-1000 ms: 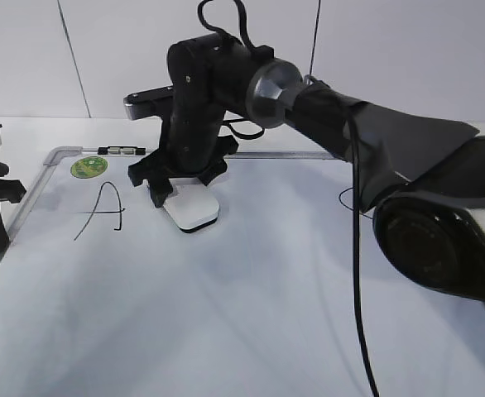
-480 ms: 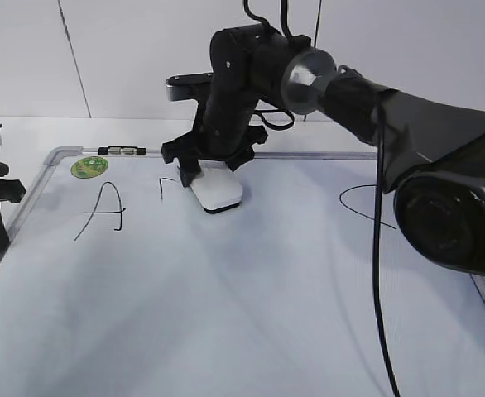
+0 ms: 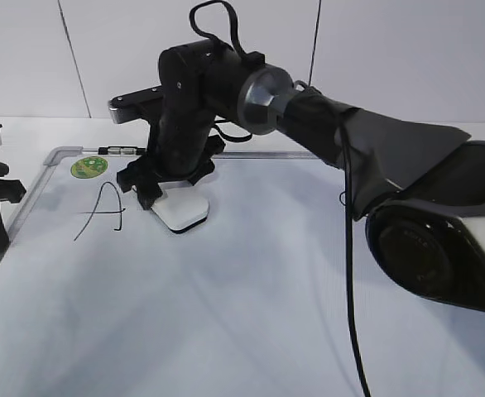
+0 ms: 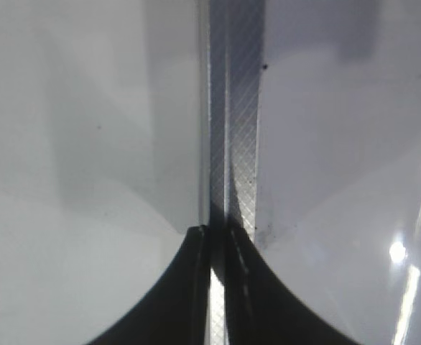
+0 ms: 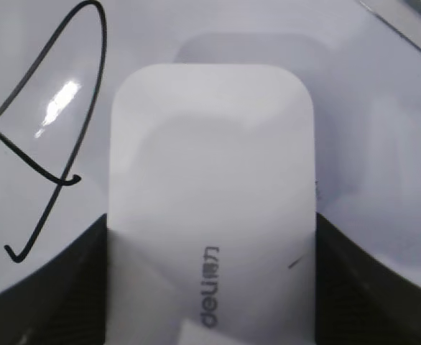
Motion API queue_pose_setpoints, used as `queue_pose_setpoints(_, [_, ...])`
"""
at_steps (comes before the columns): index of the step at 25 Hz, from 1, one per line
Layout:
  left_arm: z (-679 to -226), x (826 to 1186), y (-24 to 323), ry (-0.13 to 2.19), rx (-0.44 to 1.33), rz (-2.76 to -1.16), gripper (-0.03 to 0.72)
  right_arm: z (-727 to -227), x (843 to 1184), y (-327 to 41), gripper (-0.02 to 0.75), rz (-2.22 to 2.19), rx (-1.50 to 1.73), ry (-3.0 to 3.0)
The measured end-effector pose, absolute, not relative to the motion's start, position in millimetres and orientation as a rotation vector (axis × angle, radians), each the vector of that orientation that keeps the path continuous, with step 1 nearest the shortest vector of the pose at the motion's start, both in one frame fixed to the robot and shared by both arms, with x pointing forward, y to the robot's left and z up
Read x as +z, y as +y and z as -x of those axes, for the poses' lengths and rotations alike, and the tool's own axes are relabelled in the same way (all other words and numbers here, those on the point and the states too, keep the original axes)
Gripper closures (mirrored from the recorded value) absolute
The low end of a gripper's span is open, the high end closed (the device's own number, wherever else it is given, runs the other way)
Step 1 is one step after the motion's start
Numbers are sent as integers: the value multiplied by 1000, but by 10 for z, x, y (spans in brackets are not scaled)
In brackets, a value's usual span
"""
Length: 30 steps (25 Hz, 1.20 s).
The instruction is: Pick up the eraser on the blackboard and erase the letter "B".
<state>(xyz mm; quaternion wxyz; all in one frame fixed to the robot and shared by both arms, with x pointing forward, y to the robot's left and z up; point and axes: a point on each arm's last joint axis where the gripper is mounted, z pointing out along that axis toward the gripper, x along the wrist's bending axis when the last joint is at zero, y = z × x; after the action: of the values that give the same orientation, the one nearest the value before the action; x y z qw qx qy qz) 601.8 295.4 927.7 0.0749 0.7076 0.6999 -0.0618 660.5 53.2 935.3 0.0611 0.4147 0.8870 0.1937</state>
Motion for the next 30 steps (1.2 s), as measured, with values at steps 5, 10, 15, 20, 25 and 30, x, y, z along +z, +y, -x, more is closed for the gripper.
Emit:
queue_pose_setpoints(5, [-6018,9277,2954,2100,-185,-2123,674,-6594,9343,547,195,-1206,546,2663])
queue_pose_setpoints(10, [-6022,9278,2951,2094,-183,-2121,674,-6620,9343,510,195,-1213,487,2603])
queue_pose_setpoints(15, [-6022,9278,2948,2088,-185,-2123,674,-6849,9349,183,195,-1315,423,2526])
queue_pose_setpoints(20, [-6024,9278,2947,2088,-185,-2120,674,-7037,9353,-133,195,-1422,377,2464])
queue_pose_setpoints(25, [-6024,9279,2946,2086,-186,-2120,674,-6991,9351,-59,195,-1416,397,2488])
queue_pose_setpoints(30, [-6024,9278,2948,2085,-183,-2124,674,-6775,9360,294,195,-1295,447,2545])
